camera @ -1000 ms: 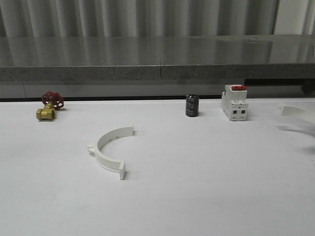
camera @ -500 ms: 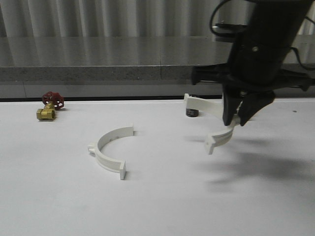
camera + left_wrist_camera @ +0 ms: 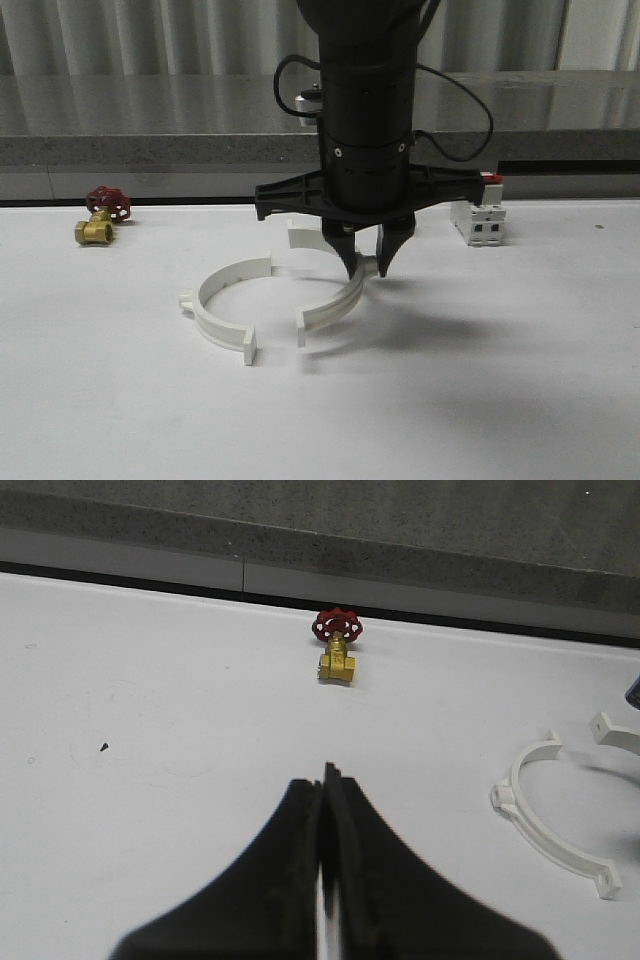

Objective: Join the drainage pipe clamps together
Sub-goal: 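Carry the clamp half toward the placed half and align the ends, then press the held half against the placed half to close the ring, release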

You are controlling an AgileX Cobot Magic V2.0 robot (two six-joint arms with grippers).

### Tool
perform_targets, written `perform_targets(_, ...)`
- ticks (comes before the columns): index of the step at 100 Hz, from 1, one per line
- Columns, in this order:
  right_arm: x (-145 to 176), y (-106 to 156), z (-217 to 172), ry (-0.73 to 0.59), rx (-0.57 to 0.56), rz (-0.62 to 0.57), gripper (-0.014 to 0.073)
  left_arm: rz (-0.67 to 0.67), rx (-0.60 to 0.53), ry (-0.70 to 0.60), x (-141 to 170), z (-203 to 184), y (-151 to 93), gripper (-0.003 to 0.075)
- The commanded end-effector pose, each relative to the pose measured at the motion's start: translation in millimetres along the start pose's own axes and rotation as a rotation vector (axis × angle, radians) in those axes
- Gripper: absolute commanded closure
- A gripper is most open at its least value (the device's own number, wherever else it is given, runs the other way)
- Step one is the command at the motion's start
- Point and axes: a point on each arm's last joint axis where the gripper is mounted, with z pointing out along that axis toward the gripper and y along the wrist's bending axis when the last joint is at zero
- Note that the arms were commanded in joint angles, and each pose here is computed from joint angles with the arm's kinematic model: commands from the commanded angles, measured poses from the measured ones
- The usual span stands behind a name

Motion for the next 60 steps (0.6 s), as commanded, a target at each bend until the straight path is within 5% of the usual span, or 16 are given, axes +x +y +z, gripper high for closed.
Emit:
perform_targets(1,-15,1,-24,-0.066,-0.047,0.025,0.0504,0.004,0.031,-0.087,-14,-3,-4,0.0741)
perform_targets(60,-11,10,-12,-0.065,-0.083,0.094,0.0504,0.004,0.031,-0.087,-14,-3,-4,0.0741)
